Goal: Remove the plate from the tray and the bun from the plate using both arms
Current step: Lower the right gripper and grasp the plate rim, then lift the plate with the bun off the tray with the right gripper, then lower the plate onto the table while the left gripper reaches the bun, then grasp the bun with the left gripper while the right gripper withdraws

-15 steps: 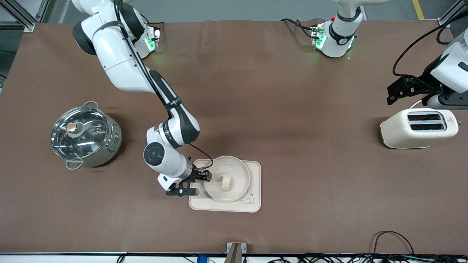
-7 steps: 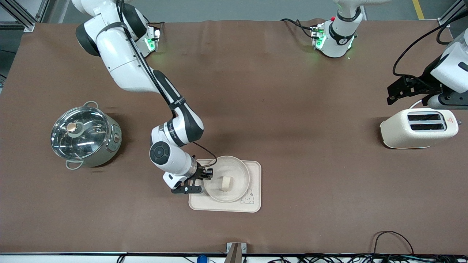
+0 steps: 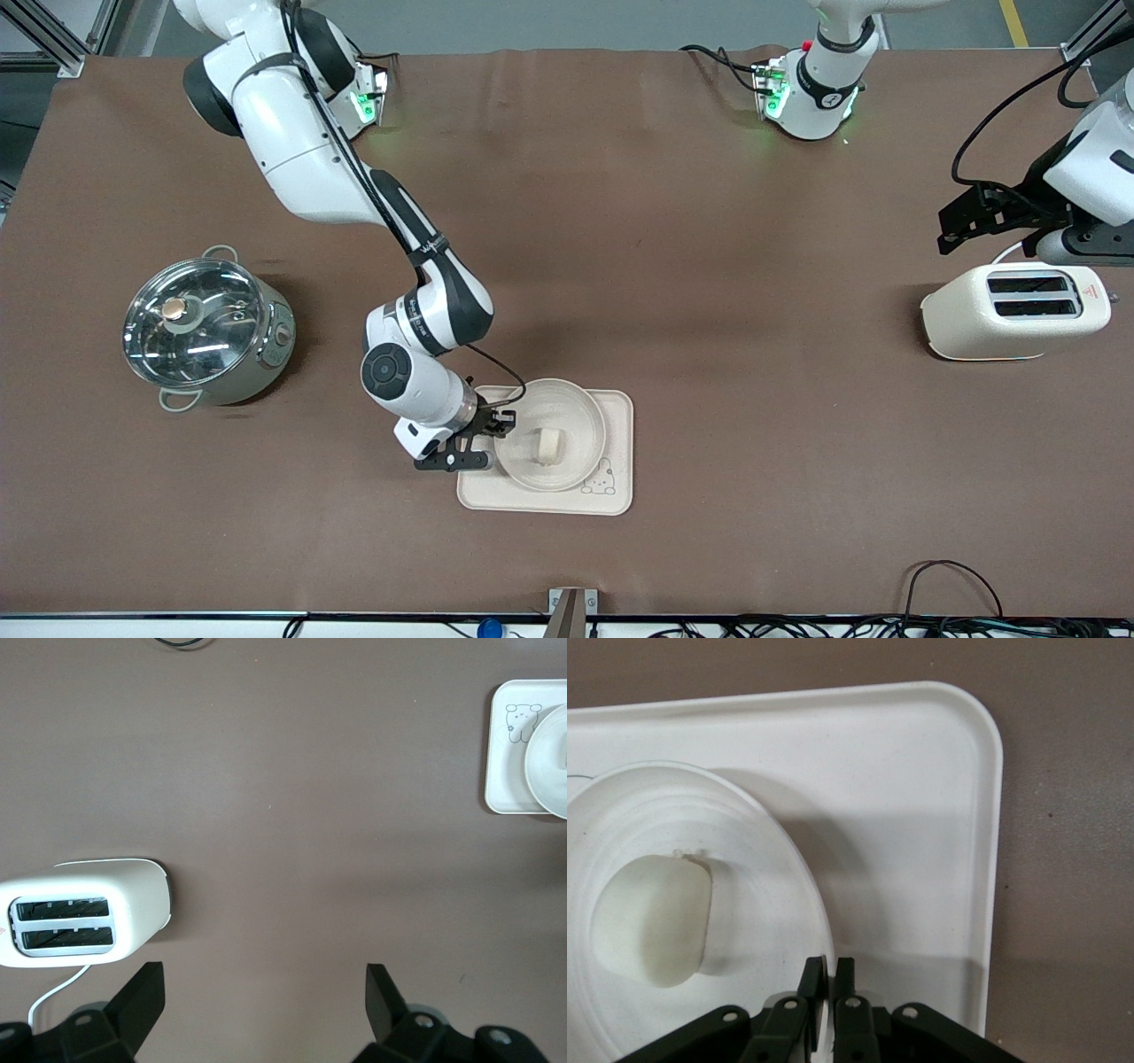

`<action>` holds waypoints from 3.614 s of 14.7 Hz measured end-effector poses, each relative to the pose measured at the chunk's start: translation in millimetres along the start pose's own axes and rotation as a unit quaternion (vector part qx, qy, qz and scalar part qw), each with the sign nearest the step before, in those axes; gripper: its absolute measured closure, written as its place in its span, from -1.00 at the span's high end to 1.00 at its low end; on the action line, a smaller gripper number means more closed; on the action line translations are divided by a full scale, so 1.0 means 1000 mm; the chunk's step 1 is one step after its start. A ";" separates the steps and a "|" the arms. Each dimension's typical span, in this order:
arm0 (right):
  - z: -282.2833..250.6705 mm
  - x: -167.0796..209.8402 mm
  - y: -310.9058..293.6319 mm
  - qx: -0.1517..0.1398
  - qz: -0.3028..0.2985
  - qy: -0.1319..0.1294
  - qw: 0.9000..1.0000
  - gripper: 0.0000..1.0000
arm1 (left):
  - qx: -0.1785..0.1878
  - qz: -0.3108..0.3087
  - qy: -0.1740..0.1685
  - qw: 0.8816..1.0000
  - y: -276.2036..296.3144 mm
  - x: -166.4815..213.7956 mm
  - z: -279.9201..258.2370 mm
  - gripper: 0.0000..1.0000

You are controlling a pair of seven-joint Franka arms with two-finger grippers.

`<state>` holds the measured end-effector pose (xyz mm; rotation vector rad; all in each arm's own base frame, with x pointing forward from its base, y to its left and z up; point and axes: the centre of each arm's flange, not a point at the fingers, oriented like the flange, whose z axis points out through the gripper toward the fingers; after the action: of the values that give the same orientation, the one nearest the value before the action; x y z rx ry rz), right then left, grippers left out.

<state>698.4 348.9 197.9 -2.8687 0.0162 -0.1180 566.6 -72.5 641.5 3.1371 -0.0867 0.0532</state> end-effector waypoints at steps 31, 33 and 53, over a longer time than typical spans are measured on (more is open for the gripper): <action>-0.010 -0.145 -0.030 0.053 -0.100 -0.085 0.990 -0.90 | 0.000 -0.001 -0.001 1.000 -0.001 0.000 0.000 1.00; -0.010 -0.143 -0.026 0.053 -0.101 -0.085 0.990 -0.90 | 0.000 -0.001 -0.002 1.000 -0.001 0.000 0.001 1.00; -0.211 -0.056 0.081 0.010 -0.061 -0.064 0.996 1.00 | -0.100 -0.223 -0.015 0.970 0.378 0.005 0.289 1.00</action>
<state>625.3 216.2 374.4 -2.8512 -0.1829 0.0417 560.5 -451.1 353.6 2.8765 0.5720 -0.0041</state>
